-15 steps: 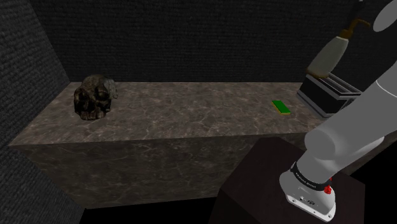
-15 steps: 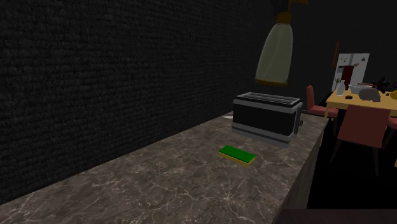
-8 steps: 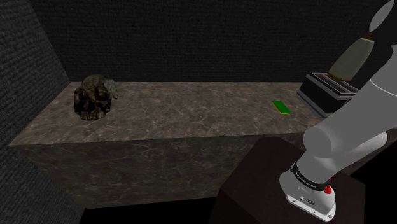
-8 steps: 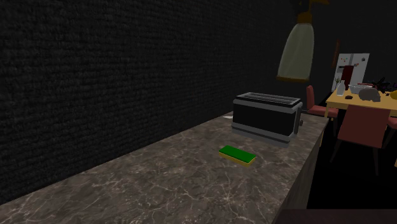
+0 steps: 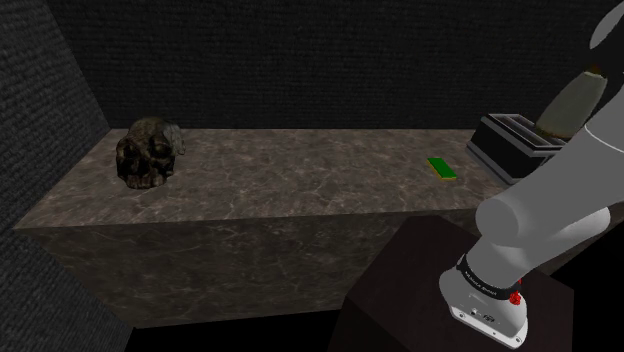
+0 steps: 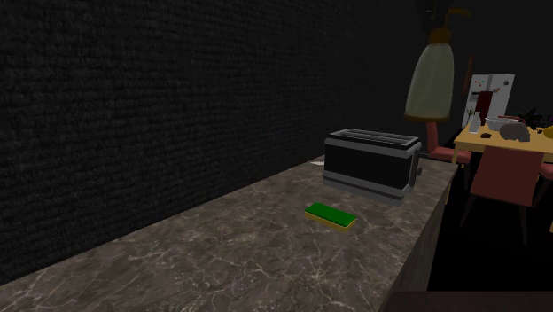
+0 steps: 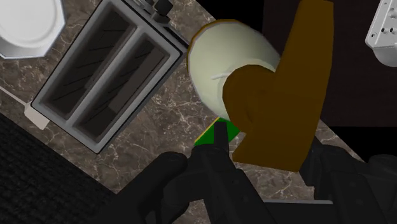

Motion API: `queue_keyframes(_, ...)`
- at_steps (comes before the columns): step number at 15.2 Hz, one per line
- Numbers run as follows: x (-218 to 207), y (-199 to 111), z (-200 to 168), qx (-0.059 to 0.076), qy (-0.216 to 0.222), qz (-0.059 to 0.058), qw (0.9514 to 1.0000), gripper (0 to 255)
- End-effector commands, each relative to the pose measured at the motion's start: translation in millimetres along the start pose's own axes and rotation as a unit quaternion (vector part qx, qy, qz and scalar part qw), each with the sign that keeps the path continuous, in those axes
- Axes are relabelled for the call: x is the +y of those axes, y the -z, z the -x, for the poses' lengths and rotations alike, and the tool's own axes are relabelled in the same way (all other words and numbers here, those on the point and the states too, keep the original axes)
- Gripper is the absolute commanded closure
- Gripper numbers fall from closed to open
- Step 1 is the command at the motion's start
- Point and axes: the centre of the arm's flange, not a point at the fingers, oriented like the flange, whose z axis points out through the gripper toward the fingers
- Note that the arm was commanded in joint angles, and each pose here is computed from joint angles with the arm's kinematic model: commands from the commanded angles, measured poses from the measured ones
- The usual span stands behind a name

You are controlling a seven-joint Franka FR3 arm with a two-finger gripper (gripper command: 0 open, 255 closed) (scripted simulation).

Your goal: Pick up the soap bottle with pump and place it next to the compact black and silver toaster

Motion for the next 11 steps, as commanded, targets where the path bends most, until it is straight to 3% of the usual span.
queue_keyframes(1,1,-10,-1,0.0,0.0,0.001,1.0,255)
queue_keyframes(11,3,-63,-3,0.0,0.0,0.001,1.0,255)
